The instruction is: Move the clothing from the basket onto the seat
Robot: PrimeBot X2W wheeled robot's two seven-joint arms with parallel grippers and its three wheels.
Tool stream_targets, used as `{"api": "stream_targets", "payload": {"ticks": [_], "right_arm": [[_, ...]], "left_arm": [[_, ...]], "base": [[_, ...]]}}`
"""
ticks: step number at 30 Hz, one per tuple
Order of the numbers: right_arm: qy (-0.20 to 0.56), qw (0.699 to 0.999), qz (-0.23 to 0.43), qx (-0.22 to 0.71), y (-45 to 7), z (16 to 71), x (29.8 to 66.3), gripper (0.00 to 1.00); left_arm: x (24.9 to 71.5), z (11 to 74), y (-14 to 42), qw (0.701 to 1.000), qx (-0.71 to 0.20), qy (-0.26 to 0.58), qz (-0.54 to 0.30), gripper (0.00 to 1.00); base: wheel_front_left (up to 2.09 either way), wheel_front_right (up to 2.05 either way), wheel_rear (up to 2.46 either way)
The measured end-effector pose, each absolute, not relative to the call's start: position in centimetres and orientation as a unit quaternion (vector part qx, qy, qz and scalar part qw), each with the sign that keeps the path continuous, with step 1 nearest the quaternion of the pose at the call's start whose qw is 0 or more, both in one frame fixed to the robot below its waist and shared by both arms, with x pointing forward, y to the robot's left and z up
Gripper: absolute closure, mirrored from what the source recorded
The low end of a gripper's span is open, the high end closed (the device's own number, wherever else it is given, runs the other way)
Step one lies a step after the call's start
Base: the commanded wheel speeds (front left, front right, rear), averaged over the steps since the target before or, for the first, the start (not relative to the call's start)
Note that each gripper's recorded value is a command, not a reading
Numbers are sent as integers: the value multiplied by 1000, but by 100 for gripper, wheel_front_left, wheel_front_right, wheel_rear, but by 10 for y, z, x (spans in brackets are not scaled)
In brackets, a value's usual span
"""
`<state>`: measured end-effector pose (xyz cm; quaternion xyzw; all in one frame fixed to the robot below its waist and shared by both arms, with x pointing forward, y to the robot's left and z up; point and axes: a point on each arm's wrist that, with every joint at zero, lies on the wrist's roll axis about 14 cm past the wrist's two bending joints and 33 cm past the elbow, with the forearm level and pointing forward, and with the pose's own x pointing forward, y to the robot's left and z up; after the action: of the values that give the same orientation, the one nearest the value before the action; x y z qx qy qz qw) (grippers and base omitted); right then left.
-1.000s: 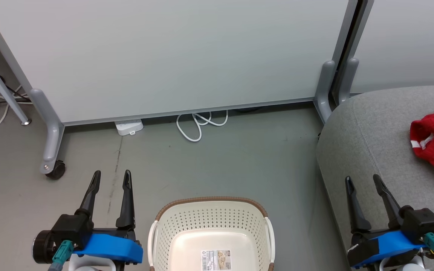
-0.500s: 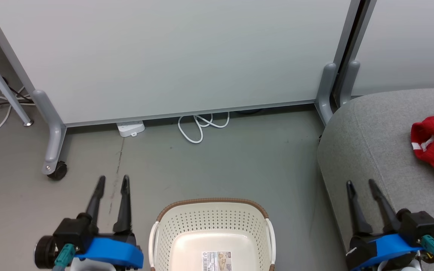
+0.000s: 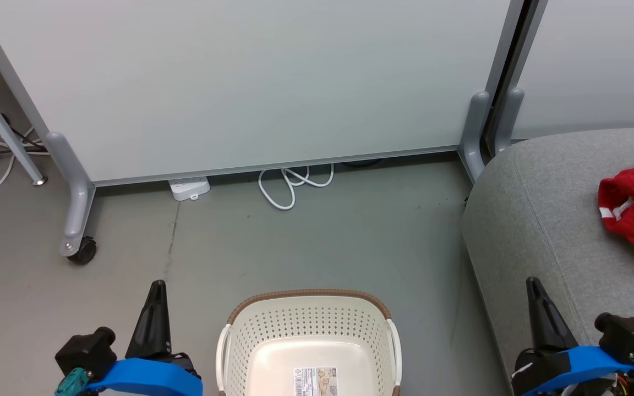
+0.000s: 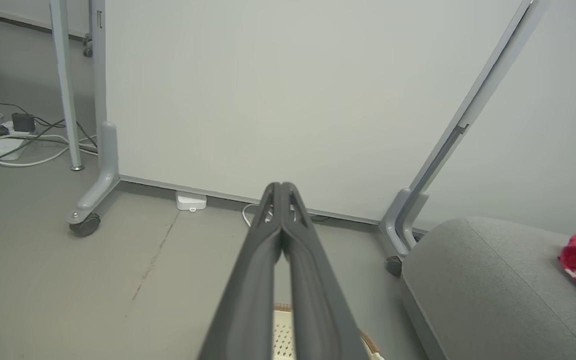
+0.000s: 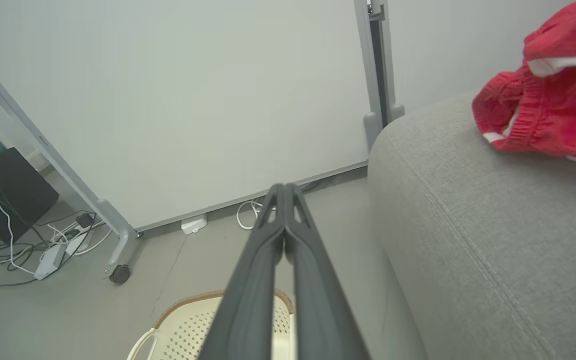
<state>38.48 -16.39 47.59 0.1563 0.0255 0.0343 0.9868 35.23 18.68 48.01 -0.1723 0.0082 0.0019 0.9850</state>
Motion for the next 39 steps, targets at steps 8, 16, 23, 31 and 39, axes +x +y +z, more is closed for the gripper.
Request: {"api": "stream_targets", "payload": {"ticks": [8,16,23,31,39], "right_arm": [[29,974,18,225,-170,477,385,100],[34,958,4,286,-175,477,385,100],[36,941,-5,336,-178,477,385,100],[38,922,-12,386,-181,477,385,100],[36,901,-16,432,-183,480,386,100]], "left_arm": [[354,479,193,971,-239,13,18,100],[357,480,197,954,-299,15,28,100],[360,481,199,937,-347,16,33,100],[362,481,201,917,-396,17,38,100],[365,481,203,896,-441,18,42,100]], "base": [[0,0,0],[0,0,0],[0,0,0],[0,0,0],[0,0,0]]}}
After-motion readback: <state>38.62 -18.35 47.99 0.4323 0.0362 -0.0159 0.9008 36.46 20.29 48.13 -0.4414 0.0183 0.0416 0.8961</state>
